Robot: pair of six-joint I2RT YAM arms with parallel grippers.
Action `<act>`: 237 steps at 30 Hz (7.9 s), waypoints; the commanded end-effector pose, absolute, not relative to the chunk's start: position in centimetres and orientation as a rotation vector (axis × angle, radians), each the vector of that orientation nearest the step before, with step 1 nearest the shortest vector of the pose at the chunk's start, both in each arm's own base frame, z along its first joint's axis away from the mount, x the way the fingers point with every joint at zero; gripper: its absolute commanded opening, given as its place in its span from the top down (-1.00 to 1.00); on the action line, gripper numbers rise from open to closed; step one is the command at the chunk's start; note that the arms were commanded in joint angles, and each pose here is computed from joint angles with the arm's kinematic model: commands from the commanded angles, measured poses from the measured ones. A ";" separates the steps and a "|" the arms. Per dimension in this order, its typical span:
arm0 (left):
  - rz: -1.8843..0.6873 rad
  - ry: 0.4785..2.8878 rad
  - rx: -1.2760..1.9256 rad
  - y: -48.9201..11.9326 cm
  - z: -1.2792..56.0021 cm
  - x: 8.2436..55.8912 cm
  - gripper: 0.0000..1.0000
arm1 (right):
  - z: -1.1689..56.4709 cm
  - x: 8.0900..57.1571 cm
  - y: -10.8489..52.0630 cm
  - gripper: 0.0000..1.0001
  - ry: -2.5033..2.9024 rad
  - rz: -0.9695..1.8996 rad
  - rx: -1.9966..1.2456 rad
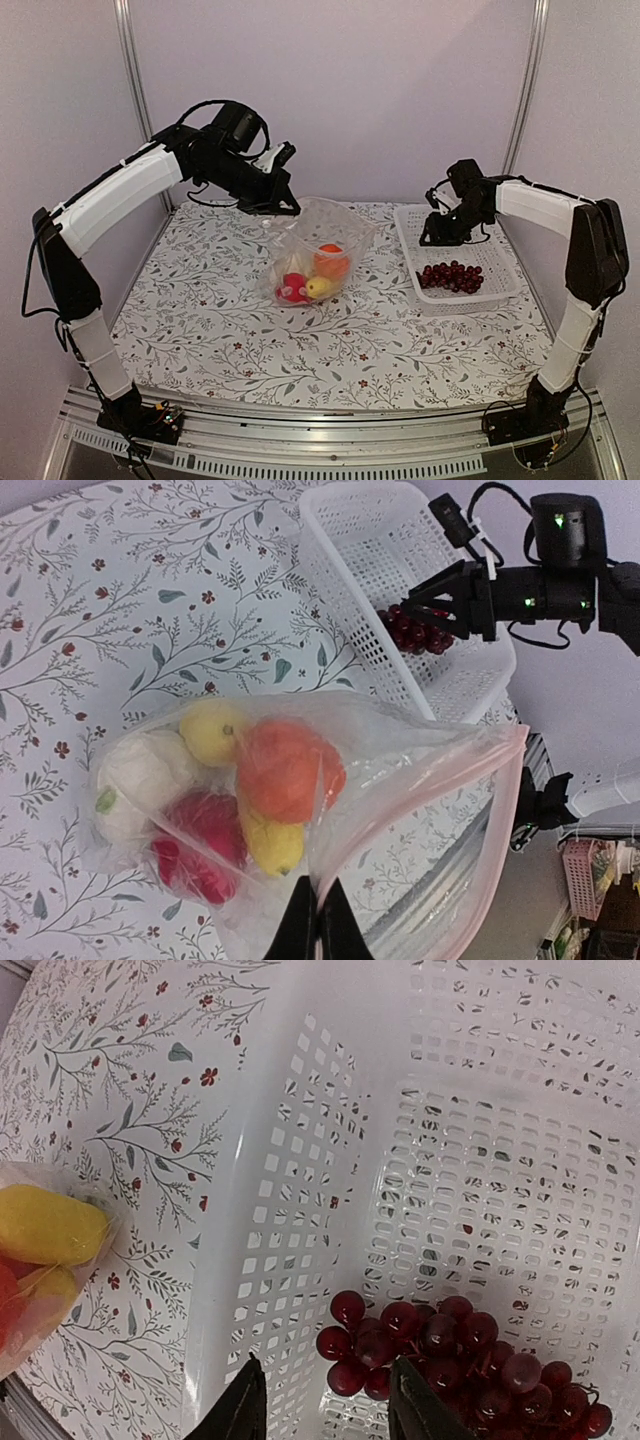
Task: Place the food in the zip-top bag and seal the zipper
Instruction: Pick up the fake fruit from the bin, then place the fake fruit in the zipper food storage bag, then pass from the left arm to the right
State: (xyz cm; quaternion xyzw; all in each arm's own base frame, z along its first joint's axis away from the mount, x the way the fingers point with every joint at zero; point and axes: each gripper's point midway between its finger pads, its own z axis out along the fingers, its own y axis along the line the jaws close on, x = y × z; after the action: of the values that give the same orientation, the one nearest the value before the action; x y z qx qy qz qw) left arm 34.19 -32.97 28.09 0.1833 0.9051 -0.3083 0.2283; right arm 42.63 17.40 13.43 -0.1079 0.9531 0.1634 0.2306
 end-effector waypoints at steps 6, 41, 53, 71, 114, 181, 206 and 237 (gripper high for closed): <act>-0.848 2.478 0.471 -32.1 28.7 34.8 1.00 | 7.4 40.7 16.9 0.22 2.849 0.364 -0.334; -0.848 2.465 0.461 -32.3 28.8 35.3 0.99 | 17.2 42.3 13.6 1.00 2.684 0.054 -0.164; -0.861 2.464 0.450 -32.8 28.2 35.8 0.99 | 36.0 42.4 18.2 1.00 2.299 0.498 -0.194; -0.882 2.445 0.418 -33.5 28.3 37.0 0.99 | 48.9 37.7 28.5 1.00 1.877 1.136 -0.445; -0.914 2.419 0.347 -32.7 29.3 39.2 0.99 | 47.0 29.3 42.5 1.00 1.733 1.581 -0.914; -0.885 2.414 0.349 -30.4 29.6 38.1 0.98 | 30.4 28.6 40.4 0.10 2.227 0.941 -1.099; -0.936 2.431 0.356 -30.7 29.1 37.5 0.98 | 27.4 27.7 43.8 0.03 2.055 0.466 -1.321; -1.140 2.258 0.486 -33.0 33.7 35.9 0.98 | 32.6 26.4 43.1 1.00 1.868 0.490 -1.355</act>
State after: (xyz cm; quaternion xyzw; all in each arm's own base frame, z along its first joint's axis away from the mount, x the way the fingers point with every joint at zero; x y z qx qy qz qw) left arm 36.80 -32.14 28.51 0.1436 0.8911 -0.3619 0.2334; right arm 27.06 42.80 25.29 -0.5439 0.7651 0.1548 0.3080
